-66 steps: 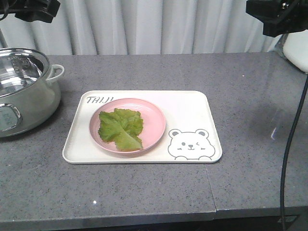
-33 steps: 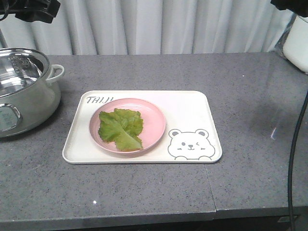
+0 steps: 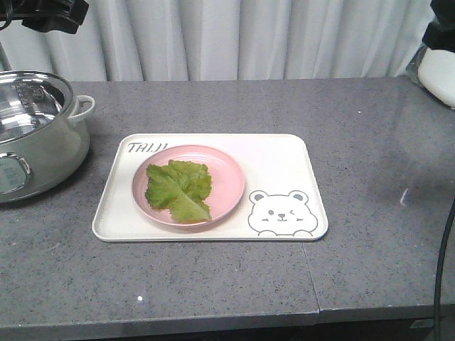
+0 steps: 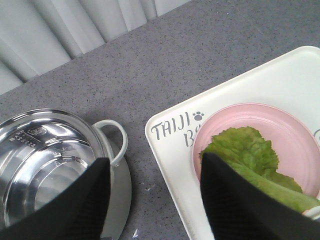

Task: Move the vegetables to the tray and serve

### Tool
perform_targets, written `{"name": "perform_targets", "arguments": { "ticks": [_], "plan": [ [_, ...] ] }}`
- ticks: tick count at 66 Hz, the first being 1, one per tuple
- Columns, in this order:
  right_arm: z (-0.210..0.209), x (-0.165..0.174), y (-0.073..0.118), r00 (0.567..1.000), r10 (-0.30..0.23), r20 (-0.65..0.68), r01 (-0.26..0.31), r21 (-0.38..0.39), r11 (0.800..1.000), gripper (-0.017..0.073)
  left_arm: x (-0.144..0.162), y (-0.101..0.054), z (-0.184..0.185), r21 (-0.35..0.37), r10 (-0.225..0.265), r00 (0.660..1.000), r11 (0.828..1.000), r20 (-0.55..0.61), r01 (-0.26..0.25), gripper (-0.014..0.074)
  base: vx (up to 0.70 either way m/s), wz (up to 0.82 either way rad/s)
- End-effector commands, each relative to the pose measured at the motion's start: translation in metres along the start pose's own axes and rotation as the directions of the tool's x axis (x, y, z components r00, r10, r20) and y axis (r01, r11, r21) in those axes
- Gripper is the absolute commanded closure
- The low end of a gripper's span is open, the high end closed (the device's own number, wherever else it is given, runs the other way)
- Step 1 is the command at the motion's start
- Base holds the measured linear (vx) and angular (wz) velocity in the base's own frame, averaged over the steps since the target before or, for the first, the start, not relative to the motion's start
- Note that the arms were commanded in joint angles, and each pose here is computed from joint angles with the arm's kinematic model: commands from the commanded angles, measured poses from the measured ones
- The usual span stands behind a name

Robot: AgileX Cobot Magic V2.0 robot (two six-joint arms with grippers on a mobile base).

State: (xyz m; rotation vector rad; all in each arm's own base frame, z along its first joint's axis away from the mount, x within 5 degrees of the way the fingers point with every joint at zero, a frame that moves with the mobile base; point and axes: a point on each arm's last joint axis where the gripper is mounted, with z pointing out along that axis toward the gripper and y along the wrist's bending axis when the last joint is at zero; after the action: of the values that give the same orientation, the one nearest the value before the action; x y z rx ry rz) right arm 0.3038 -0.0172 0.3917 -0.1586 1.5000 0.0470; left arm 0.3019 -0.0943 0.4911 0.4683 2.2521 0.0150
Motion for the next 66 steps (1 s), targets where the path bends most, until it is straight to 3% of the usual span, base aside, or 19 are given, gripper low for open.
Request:
{"name": "perform_targets", "arguments": {
  "ticks": [1,8,13,15,18,23,36,42,66],
  "plan": [
    [-0.01,-0.014,0.0,0.998,-0.052,-0.021,0.052,0.009,0.999,0.021,-0.005,0.003,-0.024,-0.01,-0.013,0.996,1.0,0.087,0.014,0.0197,0.0,0.0],
    [-0.012,-0.008,0.007,0.993,-0.068,-0.097,0.062,-0.063,0.996,0.021,-0.005,0.003,-0.024,-0.01,-0.013,0.996,1.0,0.087,0.014,0.0197,0.0,0.0],
    [-0.015,-0.001,0.016,0.983,-0.07,-0.167,0.041,-0.174,0.984,0.021,-0.005,0.003,-0.024,-0.01,-0.013,0.996,1.0,0.087,0.014,0.0197,0.0,0.0],
    [-0.016,0.001,0.02,0.978,-0.057,-0.201,0.013,-0.214,0.977,0.0211,-0.005,0.003,-0.024,-0.01,-0.013,0.996,1.0,0.087,0.014,0.0197,0.0,0.0],
    [-0.018,0.003,0.025,0.974,0.017,-0.225,-0.077,-0.259,0.963,0.0213,-0.005,0.003,-0.024,-0.01,-0.013,0.996,1.0,0.087,0.014,0.0197,0.0,0.0],
    [-0.02,0.003,0.033,0.97,0.037,-0.24,-0.118,-0.333,0.935,0.0213,-0.005,0.003,-0.024,-0.01,-0.013,0.996,1.0,0.087,0.014,0.0197,0.0,0.0],
    [-0.021,0.005,0.039,0.933,0.175,-0.313,-0.286,-0.355,0.89,0.0213,-0.005,0.003,-0.024,-0.01,-0.013,0.996,1.0,0.087,0.014,0.0197,0.0,0.0],
    [-0.021,0.009,0.043,0.899,0.237,-0.368,-0.374,-0.368,0.851,0.0213,-0.005,0.003,-0.024,-0.01,-0.013,0.996,1.0,0.087,0.014,0.0197,0.0,0.0],
    [-0.007,0.038,0.041,0.862,0.241,-0.445,-0.414,-0.346,0.842,0.0213,-0.005,0.003,-0.024,-0.011,-0.013,0.996,1.0,0.087,0.014,0.0197,0.0,0.0]
  ]
}}
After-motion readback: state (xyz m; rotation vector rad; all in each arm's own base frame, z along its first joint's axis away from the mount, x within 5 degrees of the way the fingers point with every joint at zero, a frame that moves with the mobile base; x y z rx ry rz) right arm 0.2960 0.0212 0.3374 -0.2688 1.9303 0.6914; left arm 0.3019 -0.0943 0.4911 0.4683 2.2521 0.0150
